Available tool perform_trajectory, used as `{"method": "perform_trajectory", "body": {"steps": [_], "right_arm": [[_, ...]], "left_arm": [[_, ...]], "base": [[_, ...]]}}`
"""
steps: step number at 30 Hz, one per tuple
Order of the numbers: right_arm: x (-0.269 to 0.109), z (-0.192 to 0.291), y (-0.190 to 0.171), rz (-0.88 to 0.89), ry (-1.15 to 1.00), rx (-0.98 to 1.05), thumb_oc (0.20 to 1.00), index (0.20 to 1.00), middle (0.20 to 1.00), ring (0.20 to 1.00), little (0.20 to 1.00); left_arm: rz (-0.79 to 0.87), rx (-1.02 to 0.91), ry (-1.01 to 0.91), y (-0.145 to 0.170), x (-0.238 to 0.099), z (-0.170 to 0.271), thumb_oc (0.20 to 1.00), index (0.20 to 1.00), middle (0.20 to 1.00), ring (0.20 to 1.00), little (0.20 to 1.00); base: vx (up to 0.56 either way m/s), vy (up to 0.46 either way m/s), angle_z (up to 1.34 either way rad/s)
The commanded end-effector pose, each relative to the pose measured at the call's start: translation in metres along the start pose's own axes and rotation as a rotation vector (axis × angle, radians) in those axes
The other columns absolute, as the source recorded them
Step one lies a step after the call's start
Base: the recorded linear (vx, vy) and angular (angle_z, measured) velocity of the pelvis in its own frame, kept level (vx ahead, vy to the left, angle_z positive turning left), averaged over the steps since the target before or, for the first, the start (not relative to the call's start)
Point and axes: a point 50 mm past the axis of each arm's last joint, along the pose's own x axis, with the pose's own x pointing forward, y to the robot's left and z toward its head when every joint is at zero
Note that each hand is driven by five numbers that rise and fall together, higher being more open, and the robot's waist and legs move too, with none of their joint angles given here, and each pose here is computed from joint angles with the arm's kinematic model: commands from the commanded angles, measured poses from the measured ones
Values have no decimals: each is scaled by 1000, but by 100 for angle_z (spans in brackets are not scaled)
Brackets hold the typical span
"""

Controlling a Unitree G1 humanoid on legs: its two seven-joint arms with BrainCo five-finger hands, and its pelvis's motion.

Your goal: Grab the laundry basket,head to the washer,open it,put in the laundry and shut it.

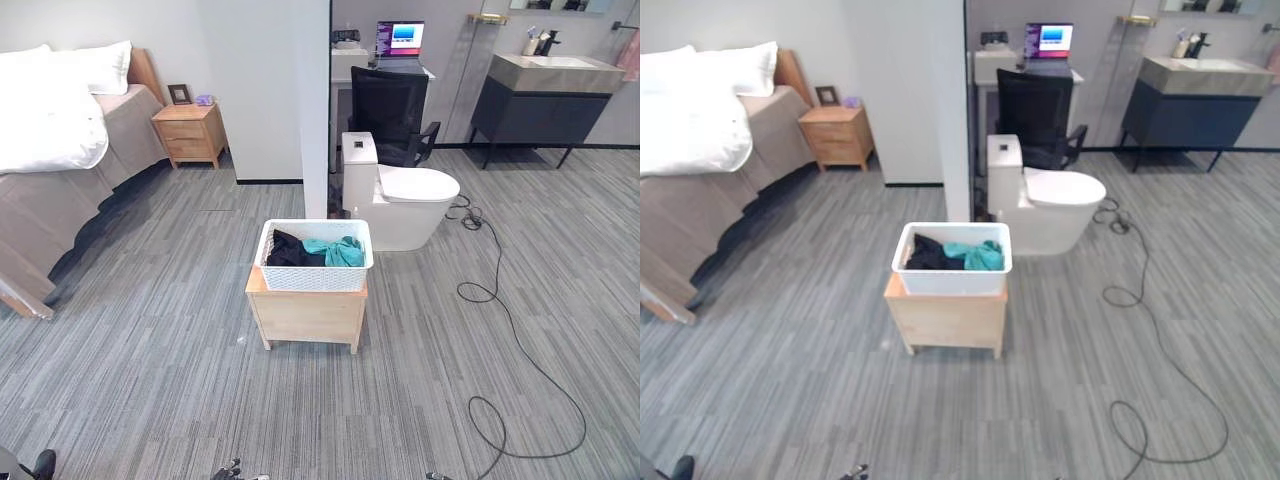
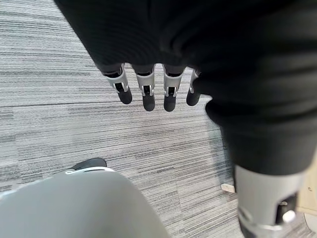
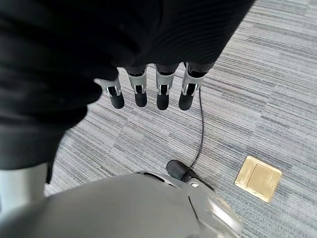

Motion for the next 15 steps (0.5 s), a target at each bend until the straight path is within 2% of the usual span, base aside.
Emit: {"method": "perform_trajectory", "body": {"steps": [1, 15], "right_arm": [[0, -6, 6, 37, 27, -75, 1000, 1000, 1000, 1000, 1000], [-2, -15, 8, 34, 63, -62, 1000, 1000, 1000, 1000, 1000]], "left_arm": [[43, 38, -30, 16, 4, 16, 1000, 1000, 1000, 1000, 1000], [51, 11, -40, 15, 5, 21, 1000, 1000, 1000, 1000, 1000]], "base": [[-7, -3, 9], [0, -7, 3]]}}
